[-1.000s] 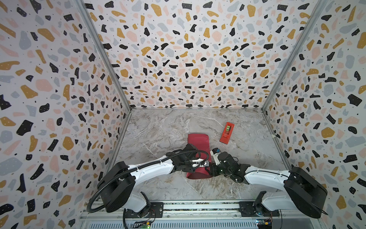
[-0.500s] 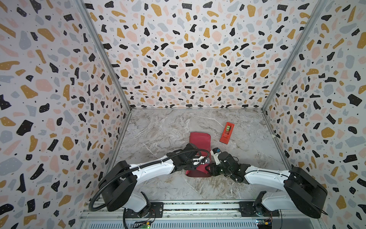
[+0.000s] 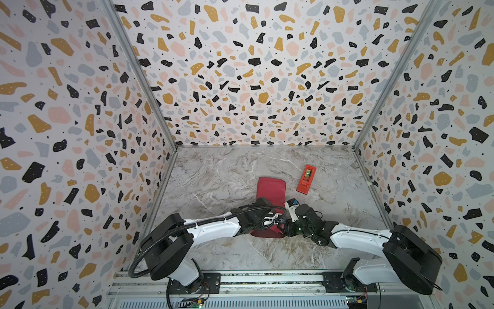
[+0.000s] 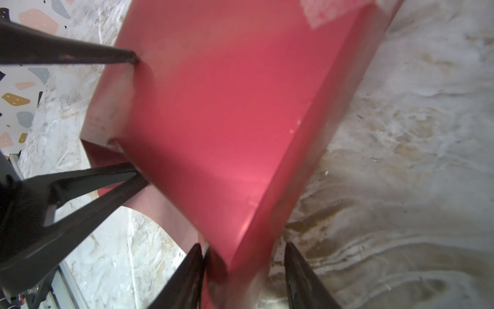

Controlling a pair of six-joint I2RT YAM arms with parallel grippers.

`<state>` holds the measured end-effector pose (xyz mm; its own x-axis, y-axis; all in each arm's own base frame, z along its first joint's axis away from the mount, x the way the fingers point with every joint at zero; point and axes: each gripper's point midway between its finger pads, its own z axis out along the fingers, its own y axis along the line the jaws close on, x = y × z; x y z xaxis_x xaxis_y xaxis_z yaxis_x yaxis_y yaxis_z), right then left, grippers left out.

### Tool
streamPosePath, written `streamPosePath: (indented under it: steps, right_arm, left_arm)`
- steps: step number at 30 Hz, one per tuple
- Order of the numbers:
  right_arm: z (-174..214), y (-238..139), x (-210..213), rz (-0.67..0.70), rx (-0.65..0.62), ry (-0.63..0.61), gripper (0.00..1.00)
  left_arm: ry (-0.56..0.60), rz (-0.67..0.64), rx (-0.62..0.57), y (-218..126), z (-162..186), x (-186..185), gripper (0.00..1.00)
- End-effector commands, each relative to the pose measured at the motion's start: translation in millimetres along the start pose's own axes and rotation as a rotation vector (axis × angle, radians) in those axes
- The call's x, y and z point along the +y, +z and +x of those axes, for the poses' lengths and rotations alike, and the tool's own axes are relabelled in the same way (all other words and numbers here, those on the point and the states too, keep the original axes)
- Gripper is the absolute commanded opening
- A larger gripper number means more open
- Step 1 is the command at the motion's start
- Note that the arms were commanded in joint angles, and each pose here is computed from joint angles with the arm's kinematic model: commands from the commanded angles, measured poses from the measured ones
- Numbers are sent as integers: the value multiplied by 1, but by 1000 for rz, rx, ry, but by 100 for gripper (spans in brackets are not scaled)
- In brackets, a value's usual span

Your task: Wrap the gift box in paper

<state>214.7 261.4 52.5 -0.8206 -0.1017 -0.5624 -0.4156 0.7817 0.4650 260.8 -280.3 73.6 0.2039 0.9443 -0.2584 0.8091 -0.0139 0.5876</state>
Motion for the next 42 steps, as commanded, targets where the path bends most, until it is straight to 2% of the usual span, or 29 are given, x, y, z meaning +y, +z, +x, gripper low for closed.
streamPosePath:
  steps: [1, 14, 23, 33, 38, 42]
  right_arm:
    - [-6, -2, 2, -12, -25, 12, 50]
    - [-4, 4, -5, 14, -62, 98, 49]
    - [-2, 3, -17, 106, -101, 103, 43]
    - [0, 9, -22, 146, -106, 99, 36]
    - [-1, 9, -21, 143, -110, 96, 35]
    - [-2, 9, -21, 147, -112, 95, 35]
  left_arm:
    - [16, 15, 32, 8, 9, -12, 68]
    - [-4, 8, 14, 13, 7, -18, 72]
    - [-25, 38, -17, 13, -3, -23, 75]
    - [-106, 57, -109, -5, -23, -15, 84]
    - [-204, 26, -180, -31, -31, -1, 90]
    - [-399, -37, -241, -56, -30, 15, 91]
